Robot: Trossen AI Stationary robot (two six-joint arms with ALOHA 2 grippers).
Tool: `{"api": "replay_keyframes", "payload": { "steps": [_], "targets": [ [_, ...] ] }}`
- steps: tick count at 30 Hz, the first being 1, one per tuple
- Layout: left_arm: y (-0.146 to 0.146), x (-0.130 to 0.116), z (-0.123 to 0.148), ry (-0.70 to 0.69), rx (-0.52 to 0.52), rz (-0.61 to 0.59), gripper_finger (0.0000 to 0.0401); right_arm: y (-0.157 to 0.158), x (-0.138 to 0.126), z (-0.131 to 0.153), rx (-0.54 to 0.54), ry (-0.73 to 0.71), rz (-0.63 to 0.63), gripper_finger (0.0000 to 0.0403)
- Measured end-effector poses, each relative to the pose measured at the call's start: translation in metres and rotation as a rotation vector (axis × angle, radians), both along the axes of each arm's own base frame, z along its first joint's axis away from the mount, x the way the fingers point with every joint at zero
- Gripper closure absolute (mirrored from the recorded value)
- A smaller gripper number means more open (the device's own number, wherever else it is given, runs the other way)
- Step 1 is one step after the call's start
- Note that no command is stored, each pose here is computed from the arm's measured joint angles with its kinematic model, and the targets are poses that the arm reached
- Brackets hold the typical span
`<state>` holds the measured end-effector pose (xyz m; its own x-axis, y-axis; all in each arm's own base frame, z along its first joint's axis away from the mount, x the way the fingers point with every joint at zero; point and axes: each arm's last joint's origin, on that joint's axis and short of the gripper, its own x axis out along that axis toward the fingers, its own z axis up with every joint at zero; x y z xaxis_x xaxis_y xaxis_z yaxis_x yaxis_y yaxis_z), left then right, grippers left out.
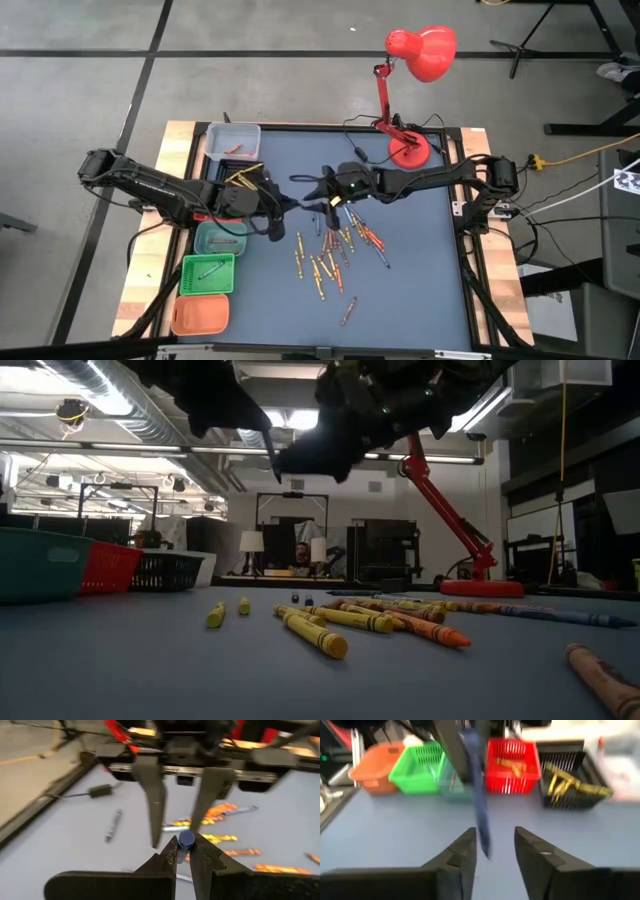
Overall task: Sort crayons
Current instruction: Put the violet crayon into the light orange bin
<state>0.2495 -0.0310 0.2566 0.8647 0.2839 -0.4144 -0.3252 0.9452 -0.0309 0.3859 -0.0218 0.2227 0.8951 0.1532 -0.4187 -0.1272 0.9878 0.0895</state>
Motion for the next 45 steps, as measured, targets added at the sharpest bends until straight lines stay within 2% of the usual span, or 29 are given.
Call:
{"api": "replay_keyframes", "payload": {
  "steps": [4, 8, 13, 16, 18, 25, 33, 40, 45],
  "targets": [
    [-0.003, -0.001, -0.004, 0.042, -0.072, -0.093, 0.0385, 0.001, -0.007, -0.012, 0.011, 0.147, 0.0, 0.0246],
    [-0.008, -0.005, -0.012, 0.136, -0.222, -0.208, 0.0385, 0.001, -0.015, -0.023, 0.021, 0.29, 0.0, 0.0242],
    [-0.023, -0.021, -0.025, 0.386, -0.594, -0.387, 0.0385, 0.002, -0.023, -0.031, 0.028, 0.403, -0.001, 0.0244],
    [-0.04, -0.034, -0.031, 0.566, -0.809, -0.412, 0.0385, 0.002, -0.025, -0.032, 0.03, 0.425, 0.0, 0.0244],
    [-0.053, -0.042, -0.033, 0.664, -0.896, -0.405, 0.0385, 0.002, -0.025, -0.033, 0.03, 0.434, -0.001, 0.0244],
    [-0.099, -0.069, -0.034, 0.835, -1.027, -0.308, 0.0385, 0.002, -0.026, -0.033, 0.03, 0.437, -0.001, 0.0244],
    [-0.128, -0.095, -0.036, 0.921, -1.149, -0.04, 0.0385, 0.002, -0.026, -0.033, 0.03, 0.437, 0.0, 0.0244],
    [-0.138, -0.11, -0.037, 0.991, -1.174, 0.038, 0.0385, 0.002, -0.026, -0.033, 0.03, 0.436, 0.0, 0.0244],
    [-0.141, -0.114, -0.037, 0.992, -1.175, 0.061, 0.0385, 0.002, -0.026, -0.033, 0.03, 0.436, 0.0, 0.0244]
  ]
}}
